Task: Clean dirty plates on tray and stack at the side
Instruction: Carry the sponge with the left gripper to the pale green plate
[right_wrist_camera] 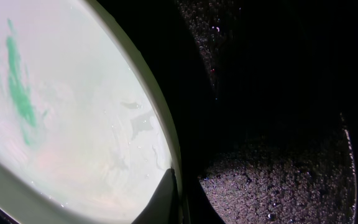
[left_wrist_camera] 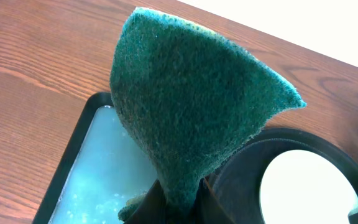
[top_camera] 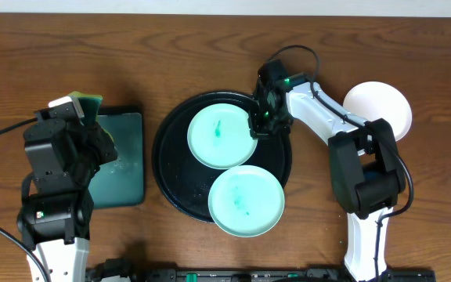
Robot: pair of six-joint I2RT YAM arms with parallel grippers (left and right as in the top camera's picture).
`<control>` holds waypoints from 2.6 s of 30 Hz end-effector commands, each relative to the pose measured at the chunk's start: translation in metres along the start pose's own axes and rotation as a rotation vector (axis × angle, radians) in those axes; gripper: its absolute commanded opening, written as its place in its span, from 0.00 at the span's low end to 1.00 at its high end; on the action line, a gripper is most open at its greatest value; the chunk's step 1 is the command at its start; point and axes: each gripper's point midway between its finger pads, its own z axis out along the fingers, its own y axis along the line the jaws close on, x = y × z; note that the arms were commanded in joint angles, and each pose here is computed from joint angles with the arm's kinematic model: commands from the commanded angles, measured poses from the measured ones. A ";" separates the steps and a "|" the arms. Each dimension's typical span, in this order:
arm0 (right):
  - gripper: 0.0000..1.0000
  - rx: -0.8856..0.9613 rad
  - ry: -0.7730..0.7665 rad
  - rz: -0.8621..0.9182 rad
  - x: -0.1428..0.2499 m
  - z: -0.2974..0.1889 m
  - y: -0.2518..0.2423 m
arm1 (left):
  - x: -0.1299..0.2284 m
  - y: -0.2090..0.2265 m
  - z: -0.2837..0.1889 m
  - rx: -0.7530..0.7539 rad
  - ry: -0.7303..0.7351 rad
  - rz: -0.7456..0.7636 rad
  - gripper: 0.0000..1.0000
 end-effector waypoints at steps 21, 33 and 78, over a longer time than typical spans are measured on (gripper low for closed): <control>0.01 0.012 0.026 -0.020 0.007 0.007 0.002 | 0.128 0.061 0.075 -0.410 0.621 -0.277 0.07; 0.01 0.010 0.031 -0.046 0.011 0.010 0.012 | 0.079 -0.019 0.065 -0.088 0.630 -0.177 0.07; 0.01 -0.005 0.061 -0.171 0.040 0.030 0.069 | 0.259 -0.198 0.112 0.432 1.196 -0.045 0.07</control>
